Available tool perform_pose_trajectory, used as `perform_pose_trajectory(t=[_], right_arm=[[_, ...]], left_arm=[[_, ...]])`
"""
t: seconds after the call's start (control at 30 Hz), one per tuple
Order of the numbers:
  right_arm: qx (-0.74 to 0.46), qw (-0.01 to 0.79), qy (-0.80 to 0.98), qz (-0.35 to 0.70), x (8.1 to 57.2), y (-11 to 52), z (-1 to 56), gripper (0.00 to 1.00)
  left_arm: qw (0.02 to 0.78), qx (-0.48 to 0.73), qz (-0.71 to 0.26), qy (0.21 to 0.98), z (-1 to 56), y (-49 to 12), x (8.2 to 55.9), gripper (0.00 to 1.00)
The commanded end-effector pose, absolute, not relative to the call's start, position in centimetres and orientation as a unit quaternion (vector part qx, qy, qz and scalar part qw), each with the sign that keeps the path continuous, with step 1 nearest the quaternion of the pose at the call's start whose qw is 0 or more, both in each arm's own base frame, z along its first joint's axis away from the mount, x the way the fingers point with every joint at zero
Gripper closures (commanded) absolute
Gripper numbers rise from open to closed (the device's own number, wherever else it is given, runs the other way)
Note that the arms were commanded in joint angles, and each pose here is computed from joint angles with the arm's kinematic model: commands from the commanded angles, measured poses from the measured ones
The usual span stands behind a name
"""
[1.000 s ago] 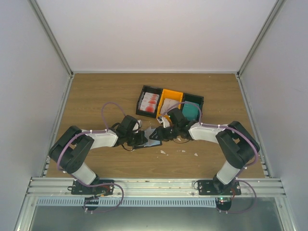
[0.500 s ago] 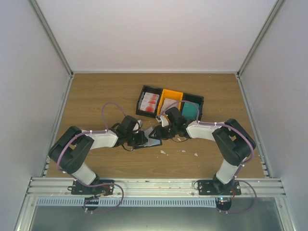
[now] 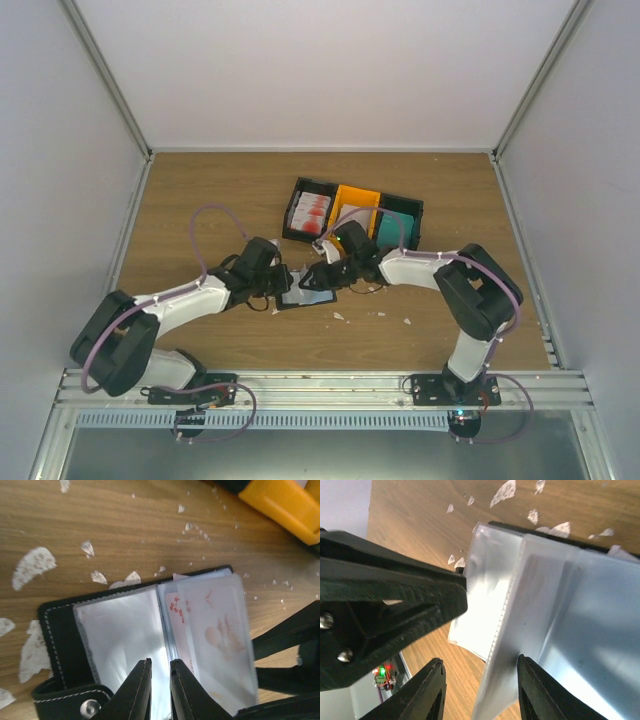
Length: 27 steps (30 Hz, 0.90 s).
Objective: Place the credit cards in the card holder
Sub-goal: Turn over the card slot in the card holder.
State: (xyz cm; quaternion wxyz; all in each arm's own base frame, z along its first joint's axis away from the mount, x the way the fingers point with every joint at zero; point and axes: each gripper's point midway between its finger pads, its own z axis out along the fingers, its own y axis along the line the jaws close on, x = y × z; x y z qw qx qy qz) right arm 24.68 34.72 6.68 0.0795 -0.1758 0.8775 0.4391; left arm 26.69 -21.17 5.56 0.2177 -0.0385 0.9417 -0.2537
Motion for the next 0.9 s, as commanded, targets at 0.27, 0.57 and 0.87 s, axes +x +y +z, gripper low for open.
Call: perform_pose_trajectory(t=[0.27,0.57,0.87], right_arm=[[-0.231,0.056,0.844,0.48,23.4,37.9,6.7,0.48],[-0.227,0.1,0.872,0.423,25.7,36.6,6.4,0.46],[-0.236,0.28,0.874,0.32,33.8,30.2,15.2,0.46]], left_arm=[[0.28,-0.07,-0.233,0.929,8.3,-18.8,27.5,0.8],[0.273,-0.048,-0.286,0.918,9.2,-20.0,27.1,0.73],[0.295,-0.059,-0.299,0.905,11.3,-18.7,27.9,0.56]])
